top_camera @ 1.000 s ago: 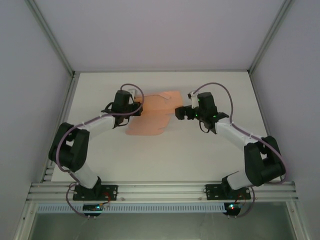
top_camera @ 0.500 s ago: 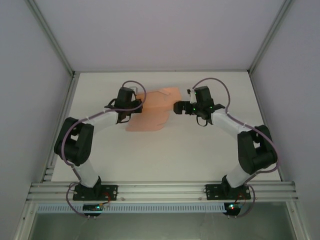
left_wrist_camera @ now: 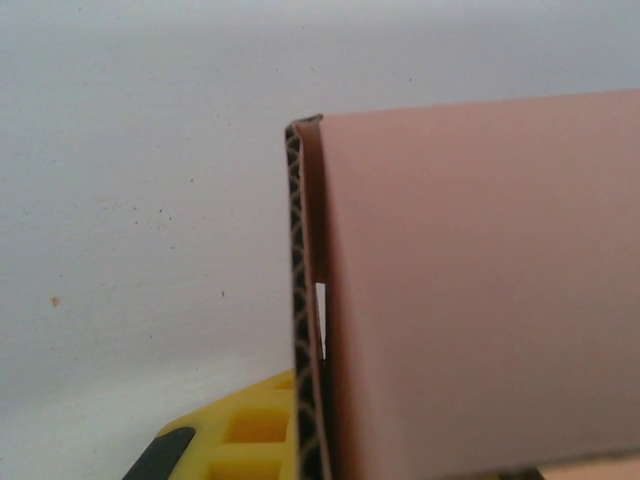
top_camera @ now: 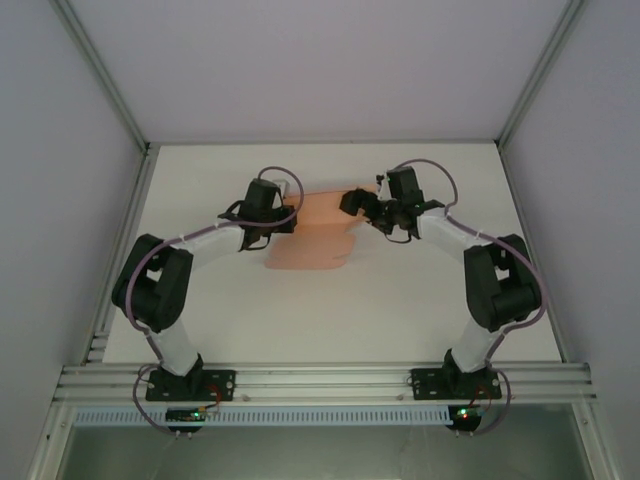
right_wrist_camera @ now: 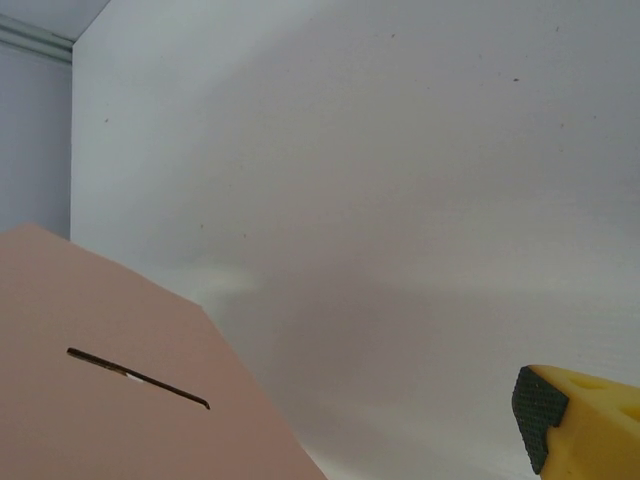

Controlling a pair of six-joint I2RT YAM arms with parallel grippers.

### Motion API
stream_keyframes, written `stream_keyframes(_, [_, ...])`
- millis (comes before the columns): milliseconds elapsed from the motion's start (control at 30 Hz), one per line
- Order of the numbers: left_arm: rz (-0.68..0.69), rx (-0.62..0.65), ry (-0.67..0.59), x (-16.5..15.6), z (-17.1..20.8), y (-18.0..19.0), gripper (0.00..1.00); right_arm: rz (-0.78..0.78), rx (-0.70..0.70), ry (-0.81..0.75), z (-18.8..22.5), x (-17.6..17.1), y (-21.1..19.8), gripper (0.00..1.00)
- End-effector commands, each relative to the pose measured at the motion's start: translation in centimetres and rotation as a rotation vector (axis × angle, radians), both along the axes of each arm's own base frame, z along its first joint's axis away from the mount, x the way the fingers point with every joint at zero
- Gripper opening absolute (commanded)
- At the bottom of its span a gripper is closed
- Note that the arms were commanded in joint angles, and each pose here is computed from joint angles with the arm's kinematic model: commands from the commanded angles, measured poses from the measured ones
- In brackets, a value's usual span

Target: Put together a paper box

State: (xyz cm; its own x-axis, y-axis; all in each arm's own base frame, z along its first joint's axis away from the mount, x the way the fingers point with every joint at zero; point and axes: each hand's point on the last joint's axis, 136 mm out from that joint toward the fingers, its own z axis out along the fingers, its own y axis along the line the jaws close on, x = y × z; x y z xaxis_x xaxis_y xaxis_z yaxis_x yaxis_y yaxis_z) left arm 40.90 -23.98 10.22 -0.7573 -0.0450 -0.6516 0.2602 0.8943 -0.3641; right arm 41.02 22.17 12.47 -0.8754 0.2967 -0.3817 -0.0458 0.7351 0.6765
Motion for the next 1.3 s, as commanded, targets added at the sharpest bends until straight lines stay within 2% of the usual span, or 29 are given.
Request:
stream_keyframes(0, [-0.062, -0.058, -0.014, -0.3, 1.3, -1.8, 0.00, 0.036, -0.048, -0.056, 0.0, 0.6, 1.3, 0.99])
stream_keyframes(133, [-0.051, -0.068, -0.015, -0.1, 1.6, -1.7, 0.00, 0.093, -0.168, -0.085, -1.2, -0.5, 2.2, 0.99])
stream_keyframes(233, [-0.033, -0.069, -0.006, 0.3, 1.4, -1.3, 0.00, 0.136, -0.210, -0.131, -0.6, -1.3, 2.4, 0.99])
stream_keyframes(467, [0.011, -0.087, 0.019, 0.6, 0.6, 0.0, 0.00, 0.074, -0.322, -0.286, 3.8, -2.8, -1.8, 1.00])
stream_keyframes(633, [0.036, -0.097, 0.029, 0.8, 0.5, 0.8, 0.00, 0.017, -0.426, -0.254, 3.7, -5.6, -6.2, 0.99])
stream_keyframes(800, [0.036, -0.109, 0.030, 0.9, 0.6, 0.9, 0.00, 0.063, -0.419, -0.217, 2.1, -8.4, -6.9, 0.99])
stream_keyframes(933, [0.020, -0.117, 0.027, 0.9, 0.9, 0.6, 0.00, 0.059, -0.412, -0.246, 1.8, -7.2, -6.5, 0.99])
stream_keyframes(1267, [-0.010, -0.106, 0.047, 0.2, 0.2, 0.3, 0.00, 0.102, -0.337, -0.335, 4.2, -2.6, -3.2, 0.99])
